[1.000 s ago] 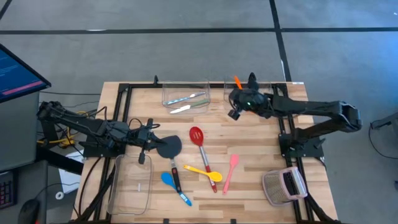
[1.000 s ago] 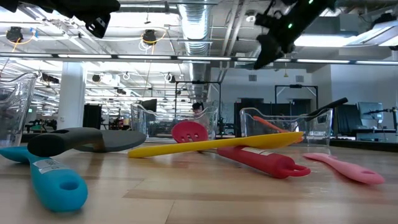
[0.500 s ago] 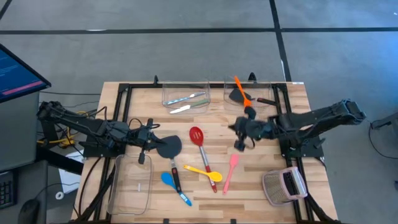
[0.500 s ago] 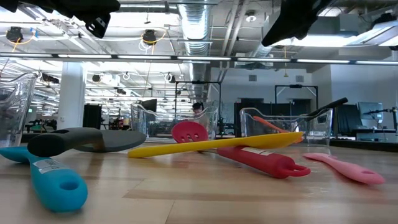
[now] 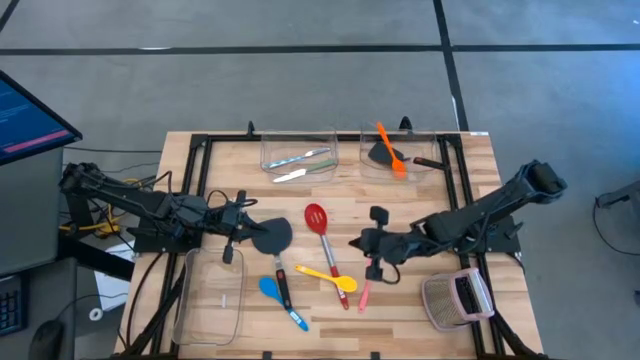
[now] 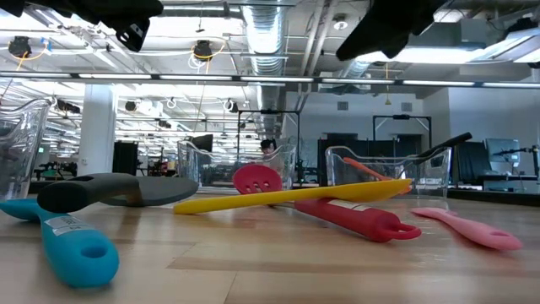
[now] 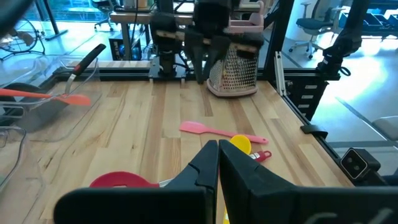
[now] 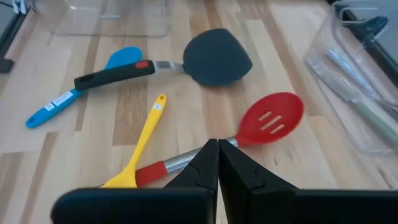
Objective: Pick & Place Kitchen Items
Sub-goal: Put the yellow serving spoon into the bottom transparent bin
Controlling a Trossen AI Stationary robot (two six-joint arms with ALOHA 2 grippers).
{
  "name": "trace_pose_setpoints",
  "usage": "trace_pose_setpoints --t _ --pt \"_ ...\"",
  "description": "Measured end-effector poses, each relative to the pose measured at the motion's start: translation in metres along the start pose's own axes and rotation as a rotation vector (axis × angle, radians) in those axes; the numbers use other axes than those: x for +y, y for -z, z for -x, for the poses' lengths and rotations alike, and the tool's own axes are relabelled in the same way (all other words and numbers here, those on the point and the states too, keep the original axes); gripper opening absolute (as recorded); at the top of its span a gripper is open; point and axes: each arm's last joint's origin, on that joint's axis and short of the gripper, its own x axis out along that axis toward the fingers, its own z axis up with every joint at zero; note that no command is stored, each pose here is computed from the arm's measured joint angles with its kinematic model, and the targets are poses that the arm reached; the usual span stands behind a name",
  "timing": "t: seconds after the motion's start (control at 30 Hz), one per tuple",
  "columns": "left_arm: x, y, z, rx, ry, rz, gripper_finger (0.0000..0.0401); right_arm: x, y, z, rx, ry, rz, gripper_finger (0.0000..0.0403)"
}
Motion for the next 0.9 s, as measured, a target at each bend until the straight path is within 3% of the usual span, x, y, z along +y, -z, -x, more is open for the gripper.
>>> trace_pose_setpoints --t 0.4,0.57,0.9 --pt "0.0 0.0 0.0 -0.004 0.001 0.001 0.0002 0.009 0.006 -0.02 0.012 -0.019 0.001 0.0005" --pt "0.0 -0.001 0.0 -0.006 0.002 0.001 0.0002 0.004 -0.003 -0.023 0.035 -0.151 -0.047 0.0001" --pt "0.0 -0.001 0.0 -0.006 0.006 0.001 0.0002 0.0 -0.028 -0.033 0.06 -0.254 -0.085 0.0001"
